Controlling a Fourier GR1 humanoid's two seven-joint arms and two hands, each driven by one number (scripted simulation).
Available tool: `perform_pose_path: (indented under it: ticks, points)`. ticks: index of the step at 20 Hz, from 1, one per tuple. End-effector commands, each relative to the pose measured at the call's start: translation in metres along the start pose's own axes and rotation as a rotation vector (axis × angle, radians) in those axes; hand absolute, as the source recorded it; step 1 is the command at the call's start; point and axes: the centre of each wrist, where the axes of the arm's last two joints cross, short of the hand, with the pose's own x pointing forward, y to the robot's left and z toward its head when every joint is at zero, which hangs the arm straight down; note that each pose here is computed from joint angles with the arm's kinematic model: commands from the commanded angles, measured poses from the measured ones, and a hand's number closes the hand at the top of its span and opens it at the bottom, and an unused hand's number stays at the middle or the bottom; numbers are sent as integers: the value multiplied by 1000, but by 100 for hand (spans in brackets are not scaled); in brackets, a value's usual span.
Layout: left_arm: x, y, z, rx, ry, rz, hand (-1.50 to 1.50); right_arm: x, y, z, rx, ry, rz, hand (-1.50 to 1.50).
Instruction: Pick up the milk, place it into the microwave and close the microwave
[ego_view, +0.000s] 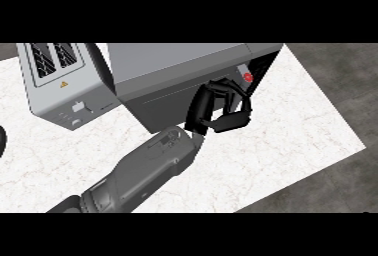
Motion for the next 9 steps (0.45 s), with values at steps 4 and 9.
perform_pose_path:
  ticks: [4, 9]
  points:
    - [3, 8, -18, 18, 5, -25, 150, 8, 0, 1, 29, 15, -25, -150]
    - [4, 7, -20, 21, 7, -14, 150, 11, 0, 1, 42, 20, -25, -150]
